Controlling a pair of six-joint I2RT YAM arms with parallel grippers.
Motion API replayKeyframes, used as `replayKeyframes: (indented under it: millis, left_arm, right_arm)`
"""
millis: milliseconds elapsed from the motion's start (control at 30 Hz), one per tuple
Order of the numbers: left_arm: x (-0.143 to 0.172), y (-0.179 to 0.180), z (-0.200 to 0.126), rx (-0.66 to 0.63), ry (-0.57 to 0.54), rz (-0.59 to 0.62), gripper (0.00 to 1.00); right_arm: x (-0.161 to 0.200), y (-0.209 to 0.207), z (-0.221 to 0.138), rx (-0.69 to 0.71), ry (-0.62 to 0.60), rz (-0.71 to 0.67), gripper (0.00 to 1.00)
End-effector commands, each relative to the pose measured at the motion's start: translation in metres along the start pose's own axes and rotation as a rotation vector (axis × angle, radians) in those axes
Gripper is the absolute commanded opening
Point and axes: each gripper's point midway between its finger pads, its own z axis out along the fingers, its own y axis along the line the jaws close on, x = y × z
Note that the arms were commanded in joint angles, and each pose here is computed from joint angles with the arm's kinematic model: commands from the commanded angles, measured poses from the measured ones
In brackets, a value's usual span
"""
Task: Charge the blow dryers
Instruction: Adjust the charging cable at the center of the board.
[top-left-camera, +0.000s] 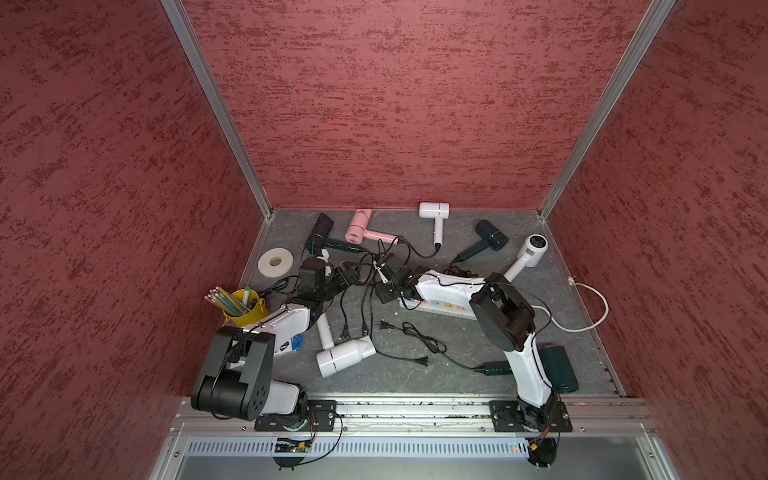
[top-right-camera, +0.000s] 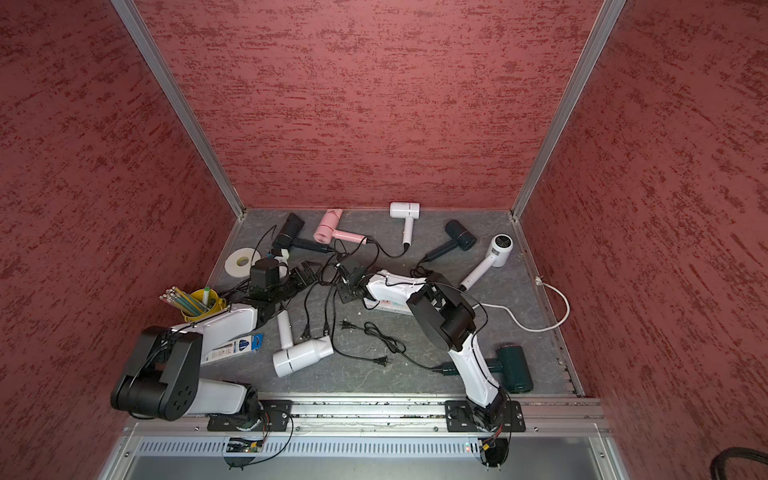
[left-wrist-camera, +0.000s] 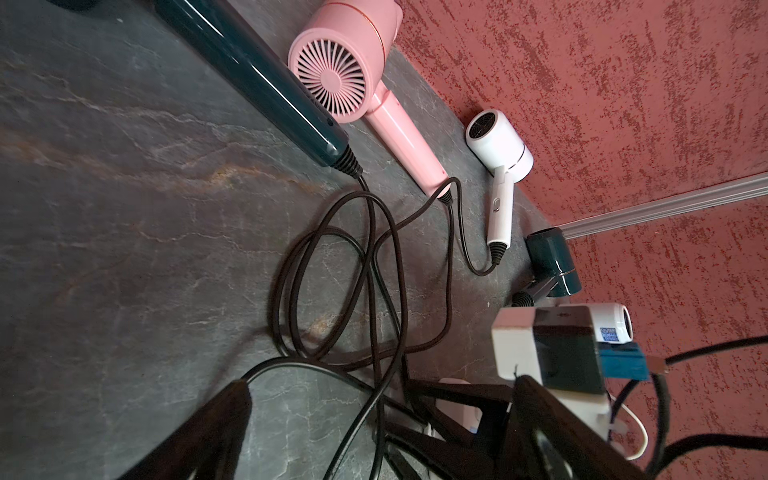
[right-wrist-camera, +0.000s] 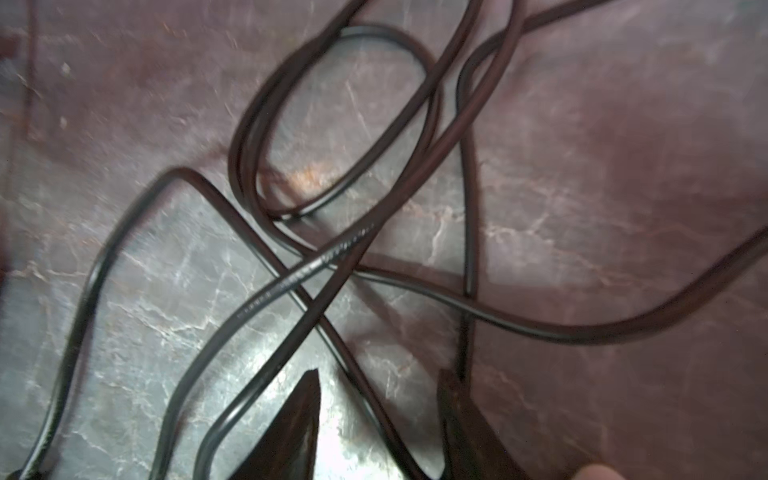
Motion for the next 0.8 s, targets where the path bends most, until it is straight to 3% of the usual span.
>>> replayKeyframes:
  millis: [0, 233, 333, 567, 767]
  left_arm:
    - [-0.006, -0.003, -0.004, 0.012, -0.025, 0.012, 1.0]
    - [-0.006, -0.004, -0.005, 0.016, -0.027, 0.012, 1.0]
    - [-0.006, -0.004, -0.005, 0.018, -0.027, 0.011, 1.0]
    - [-0.008, -0.008, -0.009, 0.026, -0.038, 0.019, 1.0]
    - [-0.008, -0.016, -0.013, 0.052, -0.051, 0.057, 1.0]
  right_arm:
    - [-0.005, -0.011, 0.001, 0.076, -0.006, -0.028, 0.36]
    - [-0.018, -0.024, -0.019, 0.148, -0.07, -0.019, 0.12]
    - [-0.022, -0.029, -0.028, 0.181, -0.096, -0.004, 0.06]
    - [-0.039, -0.04, -0.053, 0.193, -0.184, 0.077, 0.0]
    - [-0.042, -0.037, -0.064, 0.041, -0.222, 0.148, 0.0]
